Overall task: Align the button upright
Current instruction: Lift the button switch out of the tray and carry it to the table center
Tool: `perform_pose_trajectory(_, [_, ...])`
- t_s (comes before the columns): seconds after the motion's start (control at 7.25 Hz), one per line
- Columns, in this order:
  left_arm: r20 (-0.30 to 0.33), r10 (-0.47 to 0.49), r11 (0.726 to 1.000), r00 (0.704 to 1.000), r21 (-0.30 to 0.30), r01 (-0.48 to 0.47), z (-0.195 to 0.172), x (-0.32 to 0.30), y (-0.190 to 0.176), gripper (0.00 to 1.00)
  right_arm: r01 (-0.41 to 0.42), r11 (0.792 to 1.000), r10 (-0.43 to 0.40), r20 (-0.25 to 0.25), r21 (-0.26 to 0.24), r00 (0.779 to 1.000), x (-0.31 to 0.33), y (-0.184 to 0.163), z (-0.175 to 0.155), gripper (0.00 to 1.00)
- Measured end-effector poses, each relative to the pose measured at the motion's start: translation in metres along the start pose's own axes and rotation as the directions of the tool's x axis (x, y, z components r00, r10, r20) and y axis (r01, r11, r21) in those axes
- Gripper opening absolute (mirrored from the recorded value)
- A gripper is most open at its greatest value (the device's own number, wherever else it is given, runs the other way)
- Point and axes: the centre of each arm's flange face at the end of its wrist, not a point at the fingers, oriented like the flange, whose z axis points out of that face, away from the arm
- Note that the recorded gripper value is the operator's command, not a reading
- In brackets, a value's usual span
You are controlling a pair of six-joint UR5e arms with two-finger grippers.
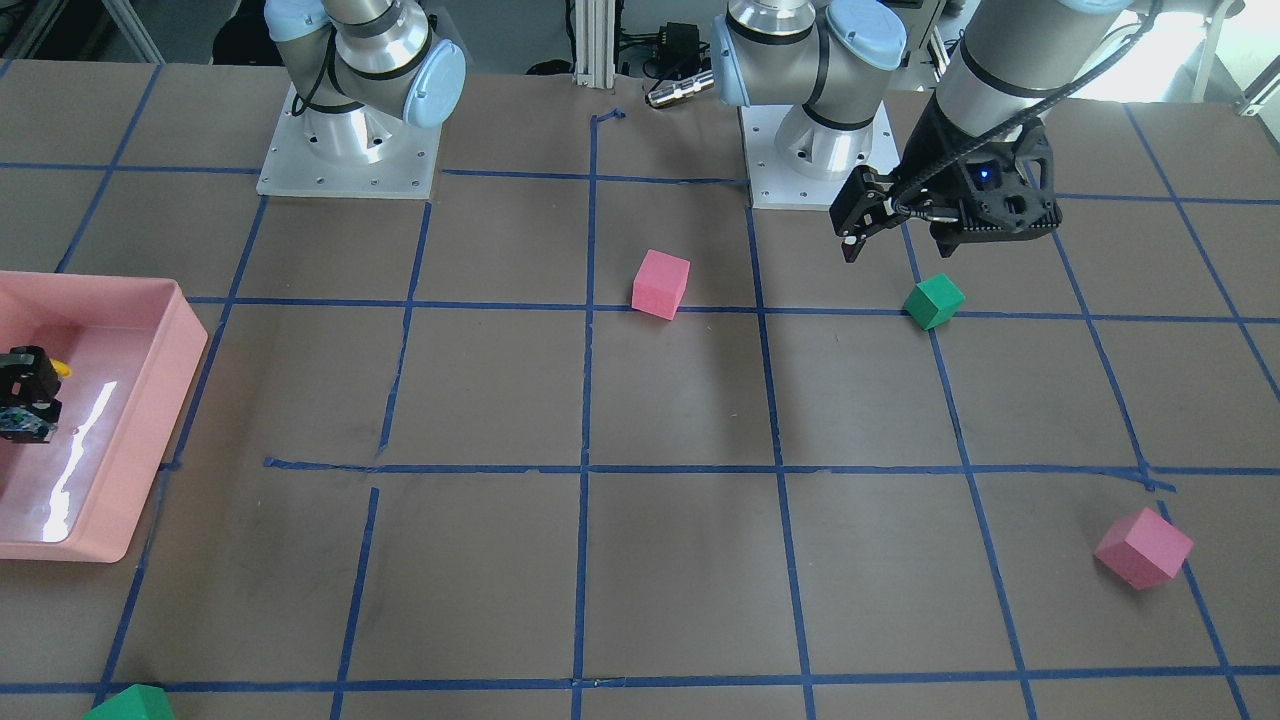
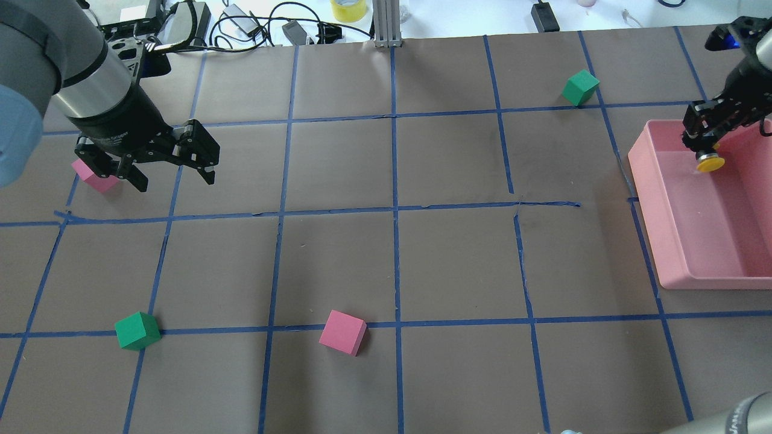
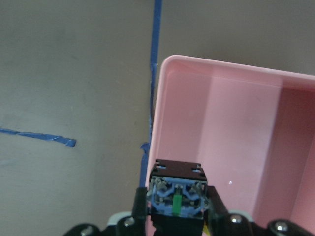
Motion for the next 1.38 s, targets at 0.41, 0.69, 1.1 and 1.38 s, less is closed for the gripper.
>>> perform_pose_trajectory(0.41, [0.0,0.0,1.0,1.0,-0.001,0.0,0.0,0.0,0.0,1.0,-0.057,0.998,0.057,-0.005,0.024,0.998,-0.157,-0.03,-0.032,0.0])
perform_pose_trajectory(0.69, [0.0,0.001,1.0,1.0,-0.001,-0.001,0.0,0.0,0.0,1.0,-0.093,0.993,0.091,0.03,0.072,0.995,-0.286,-0.039,-0.019,0.0])
perform_pose_trajectory(1.1, [0.0,0.0,1.0,1.0,-0.001,0.0,0.0,0.0,0.0,1.0,-0.107,0.986,0.09,0.134,0.128,0.987,-0.408,-0.063,0.053,0.0])
perform_pose_trajectory(1.38, [0.0,0.001,1.0,1.0,-0.001,-0.001,0.0,0.0,0.0,1.0,-0.099,0.987,0.078,0.151,0.131,0.985,-0.432,-0.071,0.092,0.0])
